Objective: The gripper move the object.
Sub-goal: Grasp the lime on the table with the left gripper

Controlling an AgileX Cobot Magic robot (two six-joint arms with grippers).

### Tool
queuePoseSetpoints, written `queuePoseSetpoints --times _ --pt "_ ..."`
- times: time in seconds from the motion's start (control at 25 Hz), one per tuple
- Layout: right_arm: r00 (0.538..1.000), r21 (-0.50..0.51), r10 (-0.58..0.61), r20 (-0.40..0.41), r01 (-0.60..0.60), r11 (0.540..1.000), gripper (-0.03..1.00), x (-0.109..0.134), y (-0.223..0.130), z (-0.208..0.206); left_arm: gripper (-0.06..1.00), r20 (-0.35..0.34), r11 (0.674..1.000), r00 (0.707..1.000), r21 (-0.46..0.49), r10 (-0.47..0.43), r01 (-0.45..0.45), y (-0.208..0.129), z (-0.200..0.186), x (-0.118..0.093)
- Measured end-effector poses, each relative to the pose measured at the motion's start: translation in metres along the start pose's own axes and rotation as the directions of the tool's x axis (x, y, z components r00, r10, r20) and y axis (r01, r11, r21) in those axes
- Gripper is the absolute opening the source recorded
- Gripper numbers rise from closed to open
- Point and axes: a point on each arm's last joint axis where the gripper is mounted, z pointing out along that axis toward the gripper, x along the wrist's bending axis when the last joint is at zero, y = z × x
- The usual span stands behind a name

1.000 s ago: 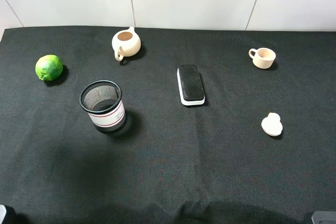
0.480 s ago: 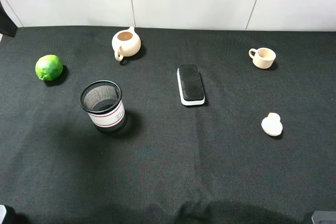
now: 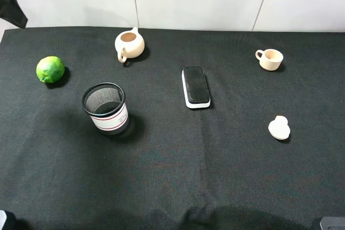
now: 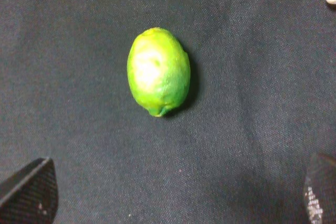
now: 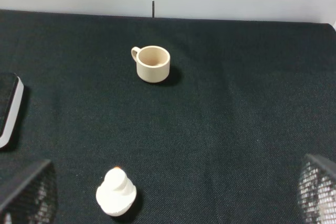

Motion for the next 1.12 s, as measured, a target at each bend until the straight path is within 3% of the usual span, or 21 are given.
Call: queuePoseSetpoints --times 0.48,1.12 --pt "1.0 0.0 0.0 0.0 0.0 1.0 0.69 0.0 0.0 0.0 0.99 0.001 0.994 1.0 0.11 -0.015 0.015 0.028 0.053 0.004" --pt "1.0 0.0 0.0 0.0 0.0 1.0 0.69 0.0 0.0 0.0 0.99 -0.038 0.958 0.998 0.28 -0.056 0.065 0.018 0.118 0.016"
